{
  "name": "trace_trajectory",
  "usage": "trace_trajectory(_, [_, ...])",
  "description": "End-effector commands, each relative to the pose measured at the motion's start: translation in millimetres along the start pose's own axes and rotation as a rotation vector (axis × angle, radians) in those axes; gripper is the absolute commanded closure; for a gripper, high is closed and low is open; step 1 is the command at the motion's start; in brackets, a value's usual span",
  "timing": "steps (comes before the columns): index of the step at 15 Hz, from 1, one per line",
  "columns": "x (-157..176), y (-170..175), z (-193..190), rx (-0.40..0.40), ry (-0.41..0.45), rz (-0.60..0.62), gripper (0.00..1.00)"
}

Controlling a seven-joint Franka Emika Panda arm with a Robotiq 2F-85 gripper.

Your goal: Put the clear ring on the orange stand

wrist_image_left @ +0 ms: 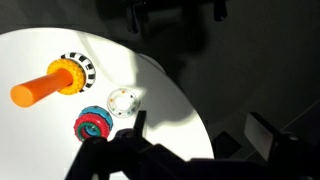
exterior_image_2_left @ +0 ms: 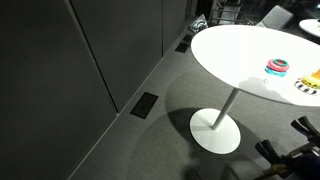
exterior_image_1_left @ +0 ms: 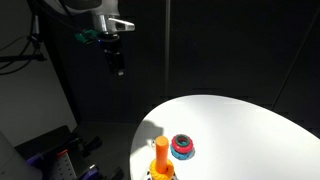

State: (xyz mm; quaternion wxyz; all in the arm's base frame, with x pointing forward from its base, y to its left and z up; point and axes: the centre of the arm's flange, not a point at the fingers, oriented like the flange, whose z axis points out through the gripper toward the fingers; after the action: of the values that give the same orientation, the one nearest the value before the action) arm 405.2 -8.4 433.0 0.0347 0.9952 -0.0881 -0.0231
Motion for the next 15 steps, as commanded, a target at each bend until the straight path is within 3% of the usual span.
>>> trace_trajectory(1, [20.9, 25.0, 12.2, 0.045, 0.039, 0.026, 0.0])
trace_trajectory(5, [34.0, 54.5, 33.3, 0.092, 0.071, 0.03, 0.0])
trace_trajectory(10, [43.2, 80.7, 58.1, 0.197, 0.024, 0.047, 0.0])
trace_trajectory(15, [36.7, 79.3, 66.1, 0.183, 0.003, 0.063, 0.0])
